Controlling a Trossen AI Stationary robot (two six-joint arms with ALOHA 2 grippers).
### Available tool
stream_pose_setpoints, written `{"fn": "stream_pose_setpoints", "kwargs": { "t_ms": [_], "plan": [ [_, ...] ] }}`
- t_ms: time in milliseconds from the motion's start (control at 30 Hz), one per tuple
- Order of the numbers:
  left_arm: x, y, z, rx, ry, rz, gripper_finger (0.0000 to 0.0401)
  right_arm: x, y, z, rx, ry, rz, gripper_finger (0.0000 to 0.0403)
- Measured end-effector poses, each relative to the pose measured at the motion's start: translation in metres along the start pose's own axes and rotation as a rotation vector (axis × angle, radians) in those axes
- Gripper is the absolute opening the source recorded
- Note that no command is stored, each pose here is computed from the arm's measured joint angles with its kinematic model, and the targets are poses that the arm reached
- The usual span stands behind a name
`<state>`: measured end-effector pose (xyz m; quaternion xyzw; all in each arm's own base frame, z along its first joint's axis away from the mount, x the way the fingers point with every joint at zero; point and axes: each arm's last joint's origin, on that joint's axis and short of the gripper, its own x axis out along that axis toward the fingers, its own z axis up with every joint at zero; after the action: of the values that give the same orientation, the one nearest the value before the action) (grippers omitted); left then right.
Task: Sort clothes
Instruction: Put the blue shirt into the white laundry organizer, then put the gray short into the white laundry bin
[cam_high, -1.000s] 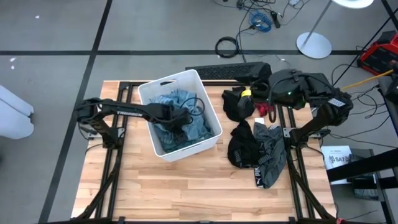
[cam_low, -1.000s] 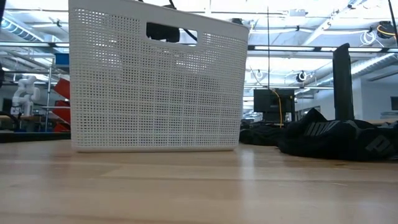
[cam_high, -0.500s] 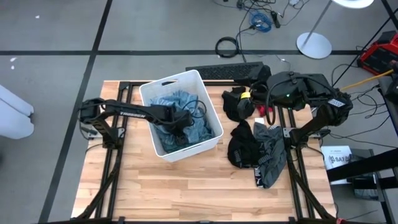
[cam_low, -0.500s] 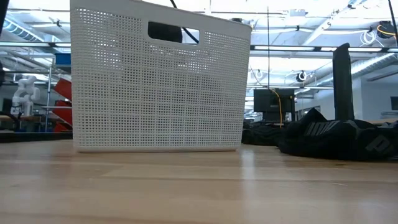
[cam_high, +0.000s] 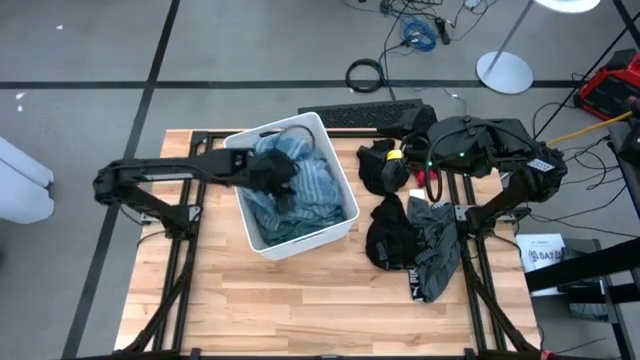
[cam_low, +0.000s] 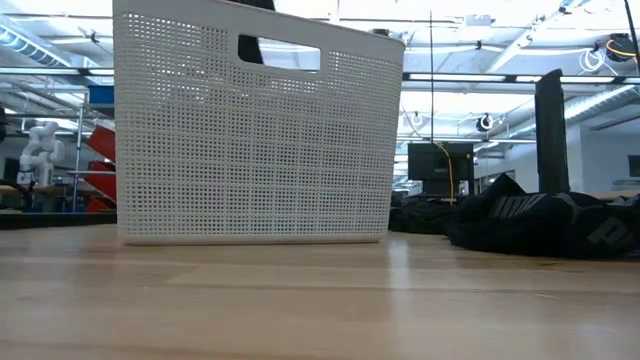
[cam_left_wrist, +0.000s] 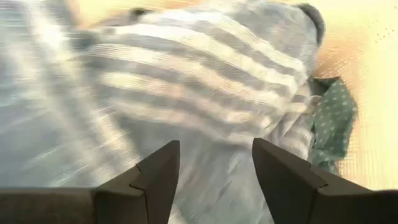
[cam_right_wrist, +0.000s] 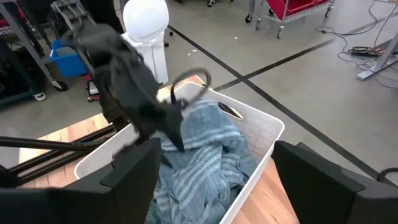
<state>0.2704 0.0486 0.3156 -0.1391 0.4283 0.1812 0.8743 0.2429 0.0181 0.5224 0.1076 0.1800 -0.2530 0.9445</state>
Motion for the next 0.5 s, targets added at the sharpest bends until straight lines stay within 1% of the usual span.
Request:
{"fn": "stream_pose_setpoints", "kwargs": {
  "t_ms": [100, 200, 267, 367, 433, 467, 500],
  "plan": [
    [-0.022, 0.006, -0.002, -0.008, -0.01, 0.013, 0.0212, 0.0, 0.0, 0.0, 0.0, 0.0, 0.0, 0.0297],
    [-0.044, 0.009, -0.004, -0.017, -0.071, -0.003, 0.0212, 0.0, -0.001, -0.001, 0.003, 0.012, -0.005, 0.0297],
    [-0.059, 0.012, -0.006, -0.022, -0.122, -0.015, 0.0212, 0.0, -0.002, -0.005, 0.028, 0.046, -0.021, 0.0297],
    [-0.08, 0.015, -0.009, -0.01, -0.203, -0.033, 0.0212, -0.003, -0.008, -0.019, 0.071, 0.171, -0.074, 0.0297],
    [-0.093, 0.016, -0.012, -0.005, -0.25, -0.047, 0.0212, -0.007, -0.011, -0.034, 0.096, 0.308, -0.116, 0.0297],
    [-0.099, 0.016, -0.013, -0.006, -0.278, -0.057, 0.0212, -0.007, -0.011, -0.04, 0.117, 0.363, -0.125, 0.0297],
    [-0.105, 0.017, -0.014, -0.009, -0.303, -0.064, 0.0212, -0.005, -0.007, -0.046, 0.136, 0.395, -0.106, 0.0297]
  ]
}}
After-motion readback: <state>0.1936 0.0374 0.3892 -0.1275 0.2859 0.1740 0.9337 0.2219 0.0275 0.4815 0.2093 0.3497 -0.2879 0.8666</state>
